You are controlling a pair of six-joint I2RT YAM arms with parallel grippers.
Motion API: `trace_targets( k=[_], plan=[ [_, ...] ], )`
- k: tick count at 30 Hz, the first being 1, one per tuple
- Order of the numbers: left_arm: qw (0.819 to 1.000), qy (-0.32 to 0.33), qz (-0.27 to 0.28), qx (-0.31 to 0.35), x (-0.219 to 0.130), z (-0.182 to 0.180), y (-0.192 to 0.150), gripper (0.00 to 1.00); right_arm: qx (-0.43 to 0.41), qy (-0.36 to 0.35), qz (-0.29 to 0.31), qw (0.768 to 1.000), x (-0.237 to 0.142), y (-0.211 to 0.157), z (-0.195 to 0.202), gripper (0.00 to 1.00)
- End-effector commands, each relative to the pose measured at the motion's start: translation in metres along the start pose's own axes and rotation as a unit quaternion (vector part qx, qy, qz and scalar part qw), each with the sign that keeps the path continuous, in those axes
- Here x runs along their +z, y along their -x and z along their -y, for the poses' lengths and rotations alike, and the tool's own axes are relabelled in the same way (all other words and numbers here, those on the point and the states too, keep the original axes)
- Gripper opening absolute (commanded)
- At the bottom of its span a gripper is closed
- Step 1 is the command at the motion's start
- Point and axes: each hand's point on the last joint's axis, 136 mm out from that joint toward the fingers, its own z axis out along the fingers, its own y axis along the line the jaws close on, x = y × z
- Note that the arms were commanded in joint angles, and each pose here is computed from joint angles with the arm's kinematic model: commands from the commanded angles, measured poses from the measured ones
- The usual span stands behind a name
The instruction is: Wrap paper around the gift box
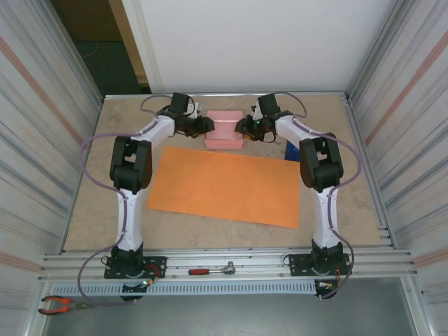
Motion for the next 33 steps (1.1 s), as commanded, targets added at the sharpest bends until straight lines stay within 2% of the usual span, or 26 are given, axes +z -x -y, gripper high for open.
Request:
trace_targets(
  k=[1, 7, 18, 25, 29, 33],
  plan=[
    [0.991, -0.073, 0.032, 0.103, -0.046, 0.097, 0.0, 0.43, -0.059, 0.066, 0.015, 0.996, -0.036, -0.023, -0.077, 0.31],
    [0.989, -0.073, 0.034, 0.127, -0.074, 0.126, -0.036, 0.44, -0.074, 0.059, 0.029, 0.995, -0.064, -0.069, -0.09, 0.31],
    [0.985, -0.06, 0.02, 0.163, -0.101, 0.153, -0.126, 0.46, -0.087, 0.018, 0.039, 0.995, -0.102, -0.165, -0.07, 0.3],
    [0.986, -0.045, 0.005, 0.16, -0.099, 0.143, -0.177, 0.47, -0.079, -0.006, 0.037, 0.996, -0.113, -0.21, -0.042, 0.3],
    [0.988, -0.034, -0.004, 0.154, -0.092, 0.131, -0.196, 0.47, -0.065, -0.022, 0.027, 0.997, -0.105, -0.232, -0.02, 0.3],
    [0.99, -0.019, -0.009, 0.137, -0.081, 0.112, -0.209, 0.48, -0.057, -0.043, 0.017, 0.997, -0.093, -0.238, -0.002, 0.3]
  ],
)
